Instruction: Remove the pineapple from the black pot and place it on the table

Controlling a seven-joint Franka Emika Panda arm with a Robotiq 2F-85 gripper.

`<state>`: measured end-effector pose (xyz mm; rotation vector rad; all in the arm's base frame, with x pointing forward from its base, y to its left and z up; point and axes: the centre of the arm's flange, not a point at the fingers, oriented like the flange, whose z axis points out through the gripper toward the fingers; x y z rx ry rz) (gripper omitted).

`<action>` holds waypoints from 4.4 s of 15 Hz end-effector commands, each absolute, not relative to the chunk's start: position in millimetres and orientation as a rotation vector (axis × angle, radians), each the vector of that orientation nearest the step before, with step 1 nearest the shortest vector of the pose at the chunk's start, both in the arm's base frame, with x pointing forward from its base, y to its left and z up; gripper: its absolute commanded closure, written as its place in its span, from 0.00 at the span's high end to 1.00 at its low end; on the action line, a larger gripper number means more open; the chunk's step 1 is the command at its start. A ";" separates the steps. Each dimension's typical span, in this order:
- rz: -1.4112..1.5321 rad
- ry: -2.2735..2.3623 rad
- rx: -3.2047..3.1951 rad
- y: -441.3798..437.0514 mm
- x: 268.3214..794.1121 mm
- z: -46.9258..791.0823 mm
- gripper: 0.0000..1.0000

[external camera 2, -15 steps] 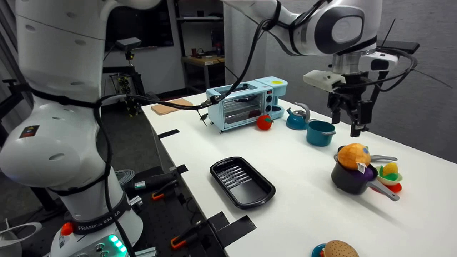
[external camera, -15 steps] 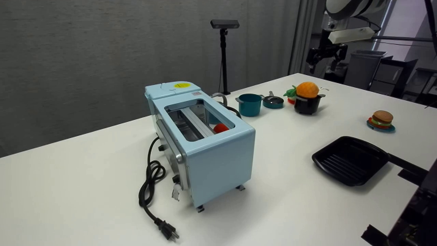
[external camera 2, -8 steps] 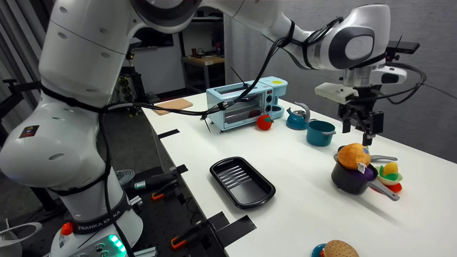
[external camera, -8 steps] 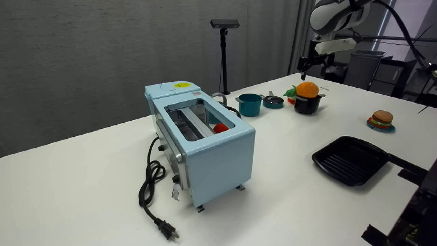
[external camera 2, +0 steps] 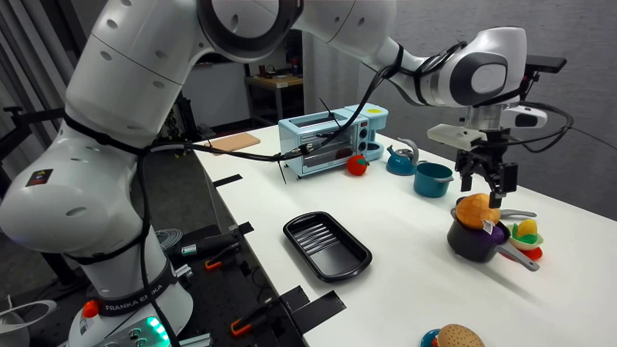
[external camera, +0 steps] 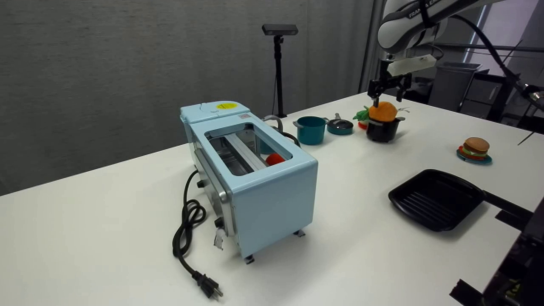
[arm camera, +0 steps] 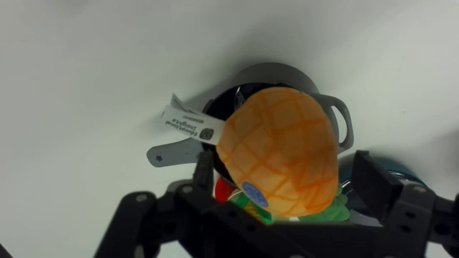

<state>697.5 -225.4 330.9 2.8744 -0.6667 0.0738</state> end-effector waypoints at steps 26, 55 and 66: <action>0.237 -0.568 2.914 -204.1 695.8 367.6 0.05; 0.143 0.727 3.118 38.2 601.3 432.1 0.02; 0.213 0.648 3.097 50.5 604.6 399.2 0.72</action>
